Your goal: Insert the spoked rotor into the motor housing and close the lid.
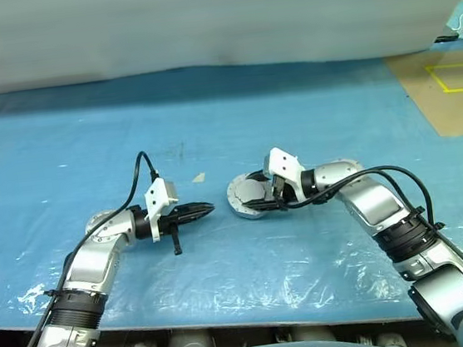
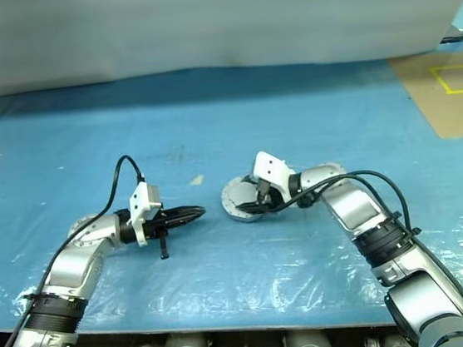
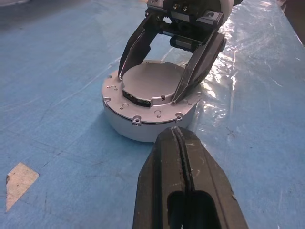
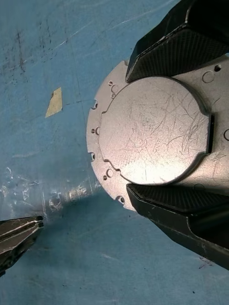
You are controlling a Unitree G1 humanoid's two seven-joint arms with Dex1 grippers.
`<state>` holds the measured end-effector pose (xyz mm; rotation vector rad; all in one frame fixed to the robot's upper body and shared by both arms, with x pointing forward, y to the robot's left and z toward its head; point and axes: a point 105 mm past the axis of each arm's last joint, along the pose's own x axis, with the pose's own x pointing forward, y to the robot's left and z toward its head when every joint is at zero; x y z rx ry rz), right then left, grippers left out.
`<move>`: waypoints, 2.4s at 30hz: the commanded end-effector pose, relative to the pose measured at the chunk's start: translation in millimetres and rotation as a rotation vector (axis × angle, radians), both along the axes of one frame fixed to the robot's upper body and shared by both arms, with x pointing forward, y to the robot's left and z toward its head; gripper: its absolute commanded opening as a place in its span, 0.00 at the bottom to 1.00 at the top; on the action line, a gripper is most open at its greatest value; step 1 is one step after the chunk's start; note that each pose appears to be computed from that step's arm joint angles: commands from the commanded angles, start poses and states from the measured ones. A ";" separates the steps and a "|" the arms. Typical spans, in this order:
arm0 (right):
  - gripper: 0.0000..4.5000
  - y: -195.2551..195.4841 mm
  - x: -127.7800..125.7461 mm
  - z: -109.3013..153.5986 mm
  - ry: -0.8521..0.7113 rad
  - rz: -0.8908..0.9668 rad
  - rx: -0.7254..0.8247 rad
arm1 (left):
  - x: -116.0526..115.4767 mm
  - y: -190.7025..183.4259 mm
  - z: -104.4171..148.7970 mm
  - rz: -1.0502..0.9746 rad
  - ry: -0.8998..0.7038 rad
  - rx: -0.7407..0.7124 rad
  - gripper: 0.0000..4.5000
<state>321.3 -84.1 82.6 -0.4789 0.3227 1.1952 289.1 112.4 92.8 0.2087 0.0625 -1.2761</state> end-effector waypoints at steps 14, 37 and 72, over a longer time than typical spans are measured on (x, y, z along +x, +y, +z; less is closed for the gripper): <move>0.66 -43.9 -1.7 -27.2 0.223 -0.167 -0.036 | 0.3 -6.4 10.9 -0.020 -0.041 -0.019 0.00; 0.66 -0.5 15.1 -20.0 0.108 -0.250 0.059 | -0.9 -8.5 9.0 -0.024 -0.035 -0.023 0.00; 0.66 -18.5 12.3 -45.1 0.074 -0.238 -0.134 | -1.3 -11.6 9.2 -0.033 -0.034 -0.026 0.00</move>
